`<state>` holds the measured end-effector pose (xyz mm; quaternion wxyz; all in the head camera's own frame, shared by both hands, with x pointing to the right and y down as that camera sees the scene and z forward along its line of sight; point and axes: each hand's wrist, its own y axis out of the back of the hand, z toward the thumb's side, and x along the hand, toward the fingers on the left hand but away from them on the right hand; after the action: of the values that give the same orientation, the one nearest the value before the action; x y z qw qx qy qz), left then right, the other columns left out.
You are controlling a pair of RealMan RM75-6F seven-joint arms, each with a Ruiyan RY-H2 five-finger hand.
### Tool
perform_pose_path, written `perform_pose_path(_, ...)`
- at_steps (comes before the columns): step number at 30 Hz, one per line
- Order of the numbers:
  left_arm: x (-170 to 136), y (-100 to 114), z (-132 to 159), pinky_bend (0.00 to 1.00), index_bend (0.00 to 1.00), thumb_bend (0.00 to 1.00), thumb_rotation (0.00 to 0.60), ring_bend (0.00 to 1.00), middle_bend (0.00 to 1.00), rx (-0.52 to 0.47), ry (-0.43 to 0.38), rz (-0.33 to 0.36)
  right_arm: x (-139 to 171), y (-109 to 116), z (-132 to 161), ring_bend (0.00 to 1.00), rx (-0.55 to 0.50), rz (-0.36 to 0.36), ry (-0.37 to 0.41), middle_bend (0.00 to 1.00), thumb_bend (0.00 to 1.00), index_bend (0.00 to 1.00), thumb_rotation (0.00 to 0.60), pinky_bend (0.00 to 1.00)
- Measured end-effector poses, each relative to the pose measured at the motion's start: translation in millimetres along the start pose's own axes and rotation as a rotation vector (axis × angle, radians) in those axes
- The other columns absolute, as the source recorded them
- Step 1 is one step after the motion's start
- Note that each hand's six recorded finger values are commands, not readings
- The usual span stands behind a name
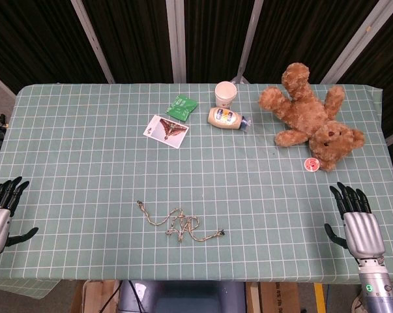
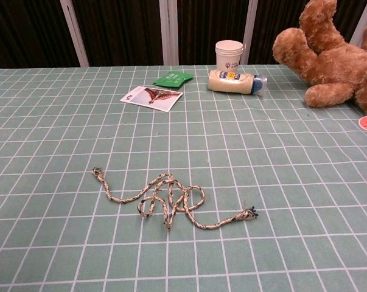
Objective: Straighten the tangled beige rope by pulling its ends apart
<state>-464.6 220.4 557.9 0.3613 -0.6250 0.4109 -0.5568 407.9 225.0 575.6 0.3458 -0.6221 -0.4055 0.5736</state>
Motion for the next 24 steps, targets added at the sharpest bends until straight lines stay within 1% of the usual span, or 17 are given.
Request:
perform_pose_path(8,0.0,-0.1,-0.1,0.0,0.0,0.01,0.6,0.0,0.0,0.003,0.001,0.002,1.1,-0.4,6.6,0.0,-0.026,0.006,0.024,0.0,0.35,0.0,0.6,0.0)
perform_pose_path(12,0.6,0.4,0.0,0.0,0.0,0.01,0.6,0.0,0.0,0.0,0.001,0.007,1.3,-0.7,14.4,0.0,-0.054,0.013,0.057,0.0,0.35,0.0,0.6,0.0)
perform_pose_path(14,1.2,0.1,0.1,0.0,0.0,0.01,0.6,0.0,0.0,0.0,0.001,0.007,1.3,-2.5,18.9,0.0,-0.073,0.03,0.078,0.0,0.35,0.01,0.6,0.0)
perform_pose_path(15,1.5,-0.2,0.1,0.0,0.0,0.01,0.6,0.0,0.0,0.0,0.001,0.006,1.2,-3.5,21.1,0.0,-0.084,0.04,0.088,0.01,0.35,0.03,0.6,0.0)
perform_pose_path(17,2.8,-0.8,-0.1,0.0,0.0,0.01,0.6,0.0,0.0,0.003,0.001,0.006,0.9,-6.0,27.1,0.0,-0.118,0.066,0.11,0.04,0.35,0.12,0.6,0.0)
perform_pose_path(19,3.7,-1.3,-0.3,0.0,0.0,0.01,0.6,0.0,0.0,0.003,0.002,0.005,0.4,-9.3,36.3,0.0,-0.171,0.105,0.139,0.08,0.35,0.23,0.6,0.0)
perform_pose_path(21,4.5,-1.2,-0.3,0.0,0.0,0.01,0.6,0.0,0.0,0.003,0.003,0.007,0.0,-11.7,44.4,0.0,-0.206,0.132,0.163,0.1,0.35,0.31,0.6,0.0)
perform_pose_path(22,4.8,-1.0,-0.3,0.0,0.0,0.01,0.6,0.0,0.0,0.002,0.003,0.009,-0.3,-13.6,52.0,0.0,-0.226,0.154,0.187,0.11,0.35,0.35,0.6,0.0)
perform_pose_path(24,5.5,-0.7,-0.2,0.0,0.0,0.01,0.6,0.0,0.0,0.005,0.003,0.011,-1.1,-16.3,64.0,0.0,-0.238,0.178,0.227,0.13,0.35,0.39,0.6,0.0)
